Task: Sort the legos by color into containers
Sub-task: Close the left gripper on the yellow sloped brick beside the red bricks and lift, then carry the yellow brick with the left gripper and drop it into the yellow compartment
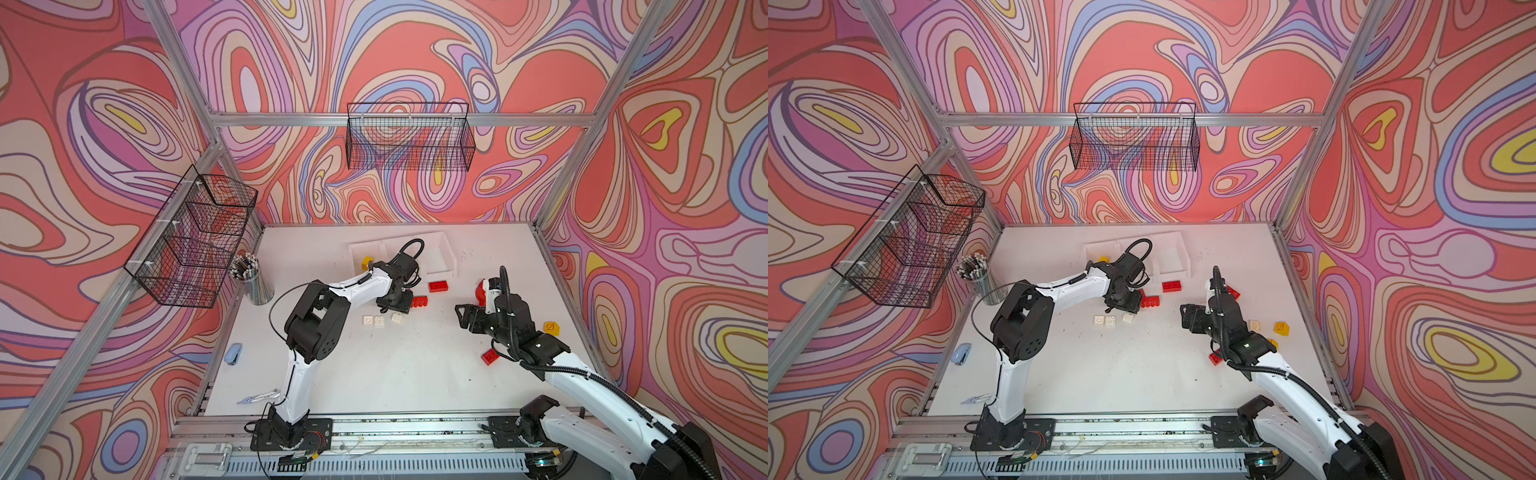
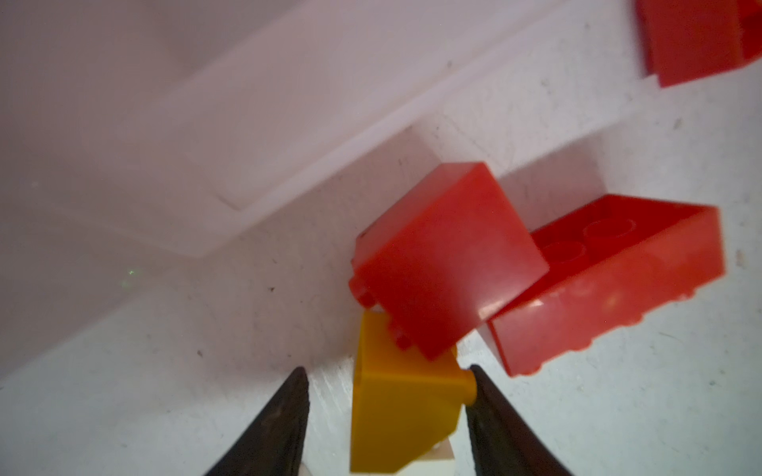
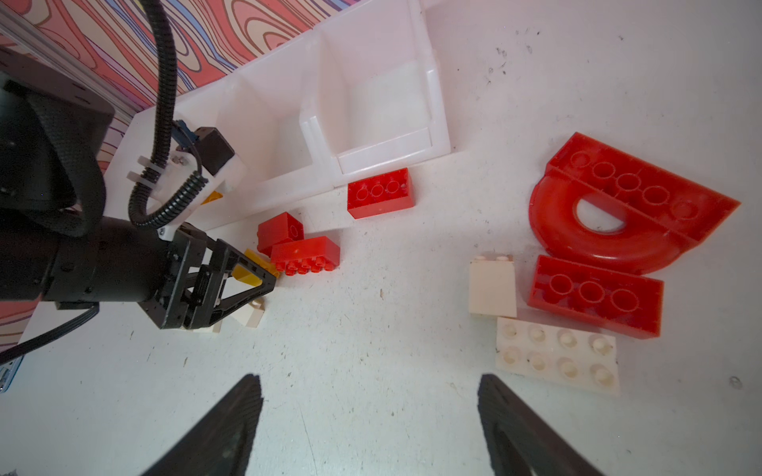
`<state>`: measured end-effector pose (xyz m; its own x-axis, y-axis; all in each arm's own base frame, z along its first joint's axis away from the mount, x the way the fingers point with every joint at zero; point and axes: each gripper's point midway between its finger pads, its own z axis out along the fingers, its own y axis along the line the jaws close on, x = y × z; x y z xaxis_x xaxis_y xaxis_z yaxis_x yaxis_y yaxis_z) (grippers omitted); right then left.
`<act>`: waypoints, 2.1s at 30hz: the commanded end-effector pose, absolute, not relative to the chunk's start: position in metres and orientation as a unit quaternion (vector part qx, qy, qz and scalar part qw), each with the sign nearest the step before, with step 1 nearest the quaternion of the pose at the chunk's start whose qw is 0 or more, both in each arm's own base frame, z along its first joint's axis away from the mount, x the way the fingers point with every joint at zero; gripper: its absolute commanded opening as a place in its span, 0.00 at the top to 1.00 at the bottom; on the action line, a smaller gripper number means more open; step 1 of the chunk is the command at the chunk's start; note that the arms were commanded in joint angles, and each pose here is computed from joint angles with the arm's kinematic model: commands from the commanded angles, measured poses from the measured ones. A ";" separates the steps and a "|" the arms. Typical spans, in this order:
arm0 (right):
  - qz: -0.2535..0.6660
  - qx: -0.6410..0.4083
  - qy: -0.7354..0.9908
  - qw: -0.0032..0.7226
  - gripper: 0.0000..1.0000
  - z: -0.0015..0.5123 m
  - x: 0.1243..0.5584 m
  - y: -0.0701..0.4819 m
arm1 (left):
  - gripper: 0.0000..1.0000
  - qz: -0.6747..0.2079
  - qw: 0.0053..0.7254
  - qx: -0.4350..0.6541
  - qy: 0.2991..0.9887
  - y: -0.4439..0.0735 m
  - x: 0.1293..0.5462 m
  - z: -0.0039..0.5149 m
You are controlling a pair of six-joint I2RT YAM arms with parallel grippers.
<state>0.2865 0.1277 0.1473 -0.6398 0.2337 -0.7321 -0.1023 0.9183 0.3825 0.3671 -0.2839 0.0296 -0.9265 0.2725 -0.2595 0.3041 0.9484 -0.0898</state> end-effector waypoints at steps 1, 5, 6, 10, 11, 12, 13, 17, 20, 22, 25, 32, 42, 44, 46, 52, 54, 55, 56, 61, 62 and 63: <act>0.195 0.041 0.887 0.417 0.14 0.138 0.284 0.125 | 0.40 -0.049 0.122 0.153 0.979 -0.284 0.372 0.028; 0.194 0.042 0.886 0.419 0.14 0.139 0.283 0.124 | 0.44 -0.047 0.127 0.152 0.979 -0.288 0.380 0.028; 0.194 0.042 0.886 0.420 0.14 0.140 0.283 0.124 | 0.46 -0.046 0.127 0.153 0.979 -0.289 0.380 0.028; 0.192 0.042 0.886 0.420 0.14 0.140 0.283 0.123 | 0.52 -0.042 0.123 0.151 0.980 -0.289 0.382 0.027; 0.192 0.042 0.886 0.420 0.14 0.140 0.283 0.123 | 0.52 -0.041 0.122 0.150 0.980 -0.288 0.382 0.026; 0.192 0.042 0.886 0.420 0.14 0.140 0.283 0.123 | 0.52 -0.039 0.122 0.151 0.980 -0.288 0.380 0.025; 0.192 0.042 0.886 0.421 0.14 0.140 0.282 0.123 | 0.52 -0.037 0.122 0.150 0.980 -0.286 0.380 0.025; 0.192 0.042 0.886 0.421 0.14 0.140 0.283 0.123 | 0.46 -0.026 0.120 0.156 0.980 -0.284 0.375 0.023; 0.191 0.043 0.886 0.421 0.14 0.139 0.284 0.123 | 0.36 -0.018 0.118 0.162 0.980 -0.285 0.370 0.023; 0.191 0.042 0.886 0.420 0.14 0.139 0.284 0.124 | 0.33 -0.018 0.122 0.165 0.979 -0.287 0.368 0.024; 0.191 0.041 0.887 0.419 0.14 0.139 0.284 0.123 | 0.32 -0.022 0.121 0.165 0.979 -0.288 0.366 0.024; 0.191 0.042 0.886 0.420 0.14 0.139 0.284 0.123 | 0.54 -0.022 0.116 0.163 0.980 -0.286 0.361 0.020; 0.195 0.039 0.885 0.420 0.15 0.141 0.284 0.125 | 0.74 -0.030 0.142 0.158 0.977 -0.286 0.365 0.047; 0.196 0.039 0.885 0.420 0.15 0.141 0.284 0.125 | 0.74 -0.034 0.149 0.156 0.976 -0.287 0.366 0.055; 0.198 0.038 0.885 0.419 0.15 0.141 0.284 0.126 | 0.74 -0.040 0.159 0.154 0.974 -0.288 0.367 0.065; 0.201 0.037 0.885 0.419 0.15 0.144 0.284 0.127 | 0.74 -0.039 0.198 0.155 0.967 -0.283 0.376 0.105; 0.202 0.036 0.884 0.419 0.15 0.145 0.283 0.127 | 0.74 -0.033 0.209 0.149 0.966 -0.276 0.383 0.116; 0.203 0.036 0.884 0.420 0.15 0.145 0.283 0.128 | 0.74 -0.031 0.213 0.144 0.966 -0.271 0.387 0.120; 0.204 0.036 0.884 0.419 0.15 0.145 0.283 0.128 | 0.74 -0.029 0.217 0.138 0.966 -0.265 0.391 0.125; 0.205 0.036 0.884 0.420 0.15 0.144 0.281 0.127 | 0.74 -0.032 0.235 0.102 0.966 -0.235 0.416 0.145; 0.205 0.036 0.884 0.419 0.15 0.144 0.281 0.127 | 0.74 -0.028 0.238 0.098 0.966 -0.229 0.422 0.147; 0.206 0.036 0.884 0.419 0.15 0.143 0.281 0.128 | 0.74 -0.026 0.243 0.094 0.965 -0.224 0.428 0.151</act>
<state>0.2830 0.1284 0.1436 -0.6472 0.2305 -0.7267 -0.1086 0.9156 0.3871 0.4198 -0.2442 0.1303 -0.8733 0.1738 -0.4552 0.2136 0.9762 -0.0370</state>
